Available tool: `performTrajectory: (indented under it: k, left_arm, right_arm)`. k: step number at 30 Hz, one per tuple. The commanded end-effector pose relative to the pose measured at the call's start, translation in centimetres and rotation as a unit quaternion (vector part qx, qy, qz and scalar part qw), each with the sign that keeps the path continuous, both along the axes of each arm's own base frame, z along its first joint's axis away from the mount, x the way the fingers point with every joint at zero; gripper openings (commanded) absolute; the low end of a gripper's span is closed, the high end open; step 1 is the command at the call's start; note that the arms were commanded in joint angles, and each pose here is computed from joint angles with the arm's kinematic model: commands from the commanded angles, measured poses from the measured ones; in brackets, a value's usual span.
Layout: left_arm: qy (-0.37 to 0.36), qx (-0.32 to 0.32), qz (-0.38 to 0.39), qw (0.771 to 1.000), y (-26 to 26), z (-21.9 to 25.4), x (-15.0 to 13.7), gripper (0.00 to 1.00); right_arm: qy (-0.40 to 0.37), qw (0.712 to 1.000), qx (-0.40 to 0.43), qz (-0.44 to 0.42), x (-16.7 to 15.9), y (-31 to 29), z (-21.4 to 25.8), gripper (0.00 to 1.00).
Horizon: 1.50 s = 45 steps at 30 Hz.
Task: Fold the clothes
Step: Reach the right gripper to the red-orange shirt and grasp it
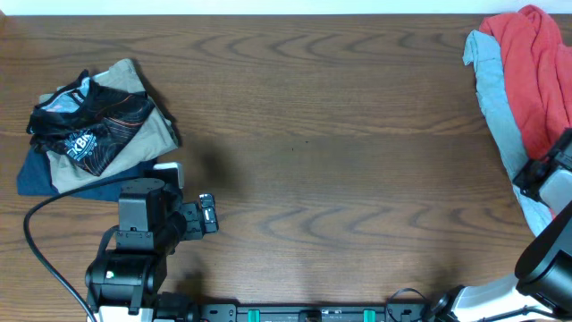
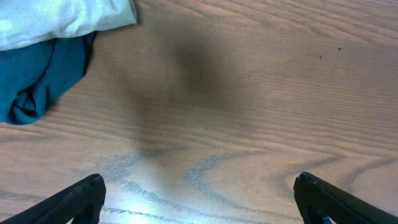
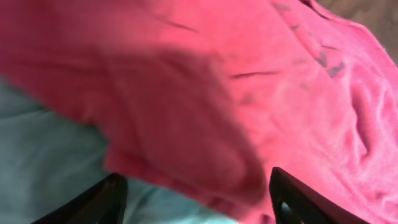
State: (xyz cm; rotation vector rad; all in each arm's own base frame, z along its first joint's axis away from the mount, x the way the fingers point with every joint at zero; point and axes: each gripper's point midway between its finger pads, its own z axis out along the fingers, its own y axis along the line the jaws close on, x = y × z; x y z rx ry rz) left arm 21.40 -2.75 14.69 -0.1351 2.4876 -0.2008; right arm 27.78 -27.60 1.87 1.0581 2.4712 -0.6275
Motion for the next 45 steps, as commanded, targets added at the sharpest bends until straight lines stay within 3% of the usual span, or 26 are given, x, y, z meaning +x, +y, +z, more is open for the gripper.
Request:
performTrajectory:
  k: [1,6,10,13,20,25,34,36,40,45]
  left_arm:
    - [-0.007,-0.005,0.002,1.000,-0.2,0.8,0.2,0.98]
    - [-0.006,-0.005,0.002,1.000,-0.2,0.7,0.2,0.97]
    - [-0.006,-0.005,0.002,1.000,-0.2,0.7,0.2,0.98]
    - [-0.007,-0.005,0.002,1.000,-0.2,0.7,0.2,0.98]
    - [-0.007,-0.005,0.002,1.000,-0.2,0.7,0.2,0.98]
    - [-0.006,-0.005,0.002,1.000,-0.2,0.7,0.2,0.98]
    - [-0.007,-0.005,0.002,1.000,-0.2,0.7,0.2,0.98]
    - [-0.007,-0.005,0.002,1.000,-0.2,0.7,0.2,0.98]
    - [-0.006,-0.005,0.002,1.000,-0.2,0.7,0.2,0.98]
    - [-0.006,-0.005,0.002,1.000,-0.2,0.7,0.2,0.98]
  right_arm:
    - [-0.014,1.000,-0.005,-0.017,-0.2,-1.3,0.6,0.66]
    - [-0.012,1.000,0.000,-0.023,-0.6,-1.6,0.1,0.48]
    - [-0.014,1.000,0.008,-0.019,-0.5,-1.4,-0.3,0.17]
    - [-0.020,1.000,0.007,-0.017,-0.1,-1.4,-0.2,0.01]
    - [-0.074,0.997,0.032,0.017,2.7,-0.9,2.3,0.01]
    - [-0.173,0.982,0.045,0.067,6.8,-0.5,8.9,0.01]
    - [-0.294,0.948,0.039,0.119,9.8,1.4,18.1,0.01]
    - [-0.338,0.920,0.073,0.183,11.7,4.1,20.1,0.01]
    - [-0.418,0.818,0.175,0.354,14.4,12.8,25.5,0.01]
    - [-0.426,0.692,0.302,0.498,13.3,24.0,28.9,0.08]
